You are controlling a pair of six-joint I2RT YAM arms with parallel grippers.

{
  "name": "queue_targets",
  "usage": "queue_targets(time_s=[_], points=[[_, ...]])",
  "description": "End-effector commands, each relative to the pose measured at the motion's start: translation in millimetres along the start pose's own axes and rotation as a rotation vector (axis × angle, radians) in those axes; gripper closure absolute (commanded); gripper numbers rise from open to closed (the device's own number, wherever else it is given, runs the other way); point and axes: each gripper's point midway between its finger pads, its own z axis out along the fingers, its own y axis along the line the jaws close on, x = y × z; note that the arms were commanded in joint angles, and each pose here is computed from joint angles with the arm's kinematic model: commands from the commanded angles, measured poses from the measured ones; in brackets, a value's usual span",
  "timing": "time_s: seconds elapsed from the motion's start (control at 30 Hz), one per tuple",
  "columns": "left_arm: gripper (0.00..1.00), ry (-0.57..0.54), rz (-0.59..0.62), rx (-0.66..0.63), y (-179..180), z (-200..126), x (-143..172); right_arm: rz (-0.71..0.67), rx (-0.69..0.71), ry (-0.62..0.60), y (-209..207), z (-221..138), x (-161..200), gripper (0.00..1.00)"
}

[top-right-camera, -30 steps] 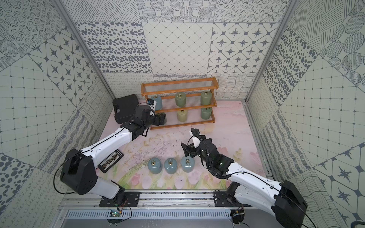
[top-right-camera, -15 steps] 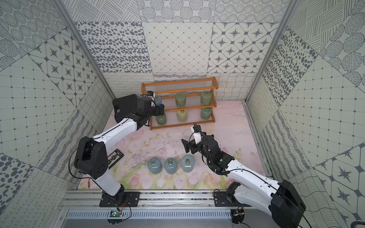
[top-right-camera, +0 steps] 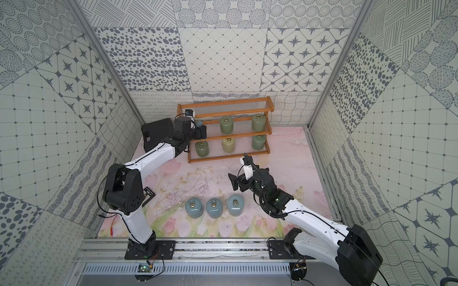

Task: Remove the tea canisters from the shelf
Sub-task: Pick up the tea canister from the shelf.

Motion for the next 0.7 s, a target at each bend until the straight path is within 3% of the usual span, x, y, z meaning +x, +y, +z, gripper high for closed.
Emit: queue_targets(time_s=[0.0,0.4,0.67], points=[[0.00,-0.062,-0.001,0.033,-1.3,6.9,-19.8,0.015,-0.017,-0.062,3.4,1.5,-19.7,0.00],[0.05,-0.077,-0.029,0.074,-5.2,20.5,-21.2,0.028,-0.013,-0.054,1.3,2.3,-14.5,0.01],[0.14,-0.069,-0.034,0.113,-12.5,22.7,-18.9,0.036,-0.008,-0.051,-0.3,0.9,-11.0,0.01]])
